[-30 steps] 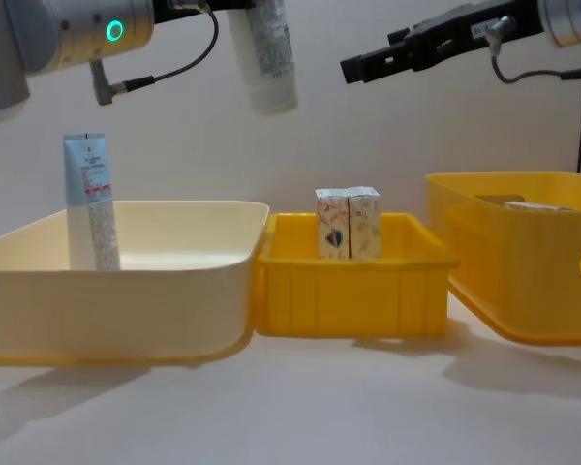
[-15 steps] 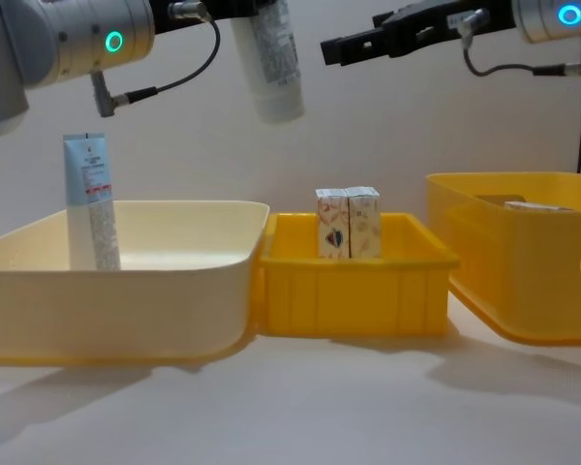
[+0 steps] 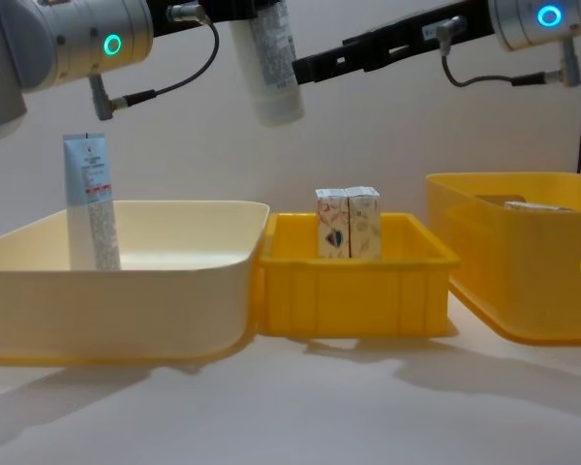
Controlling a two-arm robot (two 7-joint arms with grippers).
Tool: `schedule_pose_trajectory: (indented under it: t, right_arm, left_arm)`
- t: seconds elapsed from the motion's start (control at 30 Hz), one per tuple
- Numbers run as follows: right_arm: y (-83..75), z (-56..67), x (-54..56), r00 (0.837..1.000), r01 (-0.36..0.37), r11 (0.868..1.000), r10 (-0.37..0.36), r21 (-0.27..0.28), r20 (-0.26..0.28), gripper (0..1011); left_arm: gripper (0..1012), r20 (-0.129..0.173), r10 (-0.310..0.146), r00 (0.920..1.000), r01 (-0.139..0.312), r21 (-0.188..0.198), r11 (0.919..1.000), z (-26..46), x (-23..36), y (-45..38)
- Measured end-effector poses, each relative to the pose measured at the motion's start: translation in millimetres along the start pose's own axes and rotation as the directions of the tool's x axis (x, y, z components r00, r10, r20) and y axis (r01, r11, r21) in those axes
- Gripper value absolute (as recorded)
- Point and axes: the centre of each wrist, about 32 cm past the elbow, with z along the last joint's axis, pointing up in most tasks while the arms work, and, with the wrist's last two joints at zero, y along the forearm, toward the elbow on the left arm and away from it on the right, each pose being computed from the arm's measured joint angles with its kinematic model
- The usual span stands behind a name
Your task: Bimanual collaborative sorting of washing and personal care products
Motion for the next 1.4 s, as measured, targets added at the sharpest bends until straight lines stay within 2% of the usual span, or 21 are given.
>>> schedule_pose_trajectory:
  t: [0.2, 0.7, 1.4]
  right_arm:
    - [3.6, 1.6, 0.2, 1.000, -0.006, 1.000, 0.006, -0.017, -0.005, 1001]
    - [18.1, 6.7, 4.1, 0.999, 0.054, 0.998, -0.054, -0.018, -0.003, 1001]
    - [37.3, 14.2, 1.5, 1.000, 0.016, 0.998, -0.016, -0.057, -0.007, 1001]
  left_arm:
    - [267, 0.000, 0.001, 1.0000, -0.001, 0.002, 1.0000, -0.8, 0.1, 0.5]
    - [267, -0.005, -0.004, 1.0000, 0.004, 0.008, 1.0000, -4.1, 0.3, 2.3]
    - [266, -0.003, -0.012, 0.9999, 0.012, 0.006, 0.9999, -5.1, -0.8, 5.4]
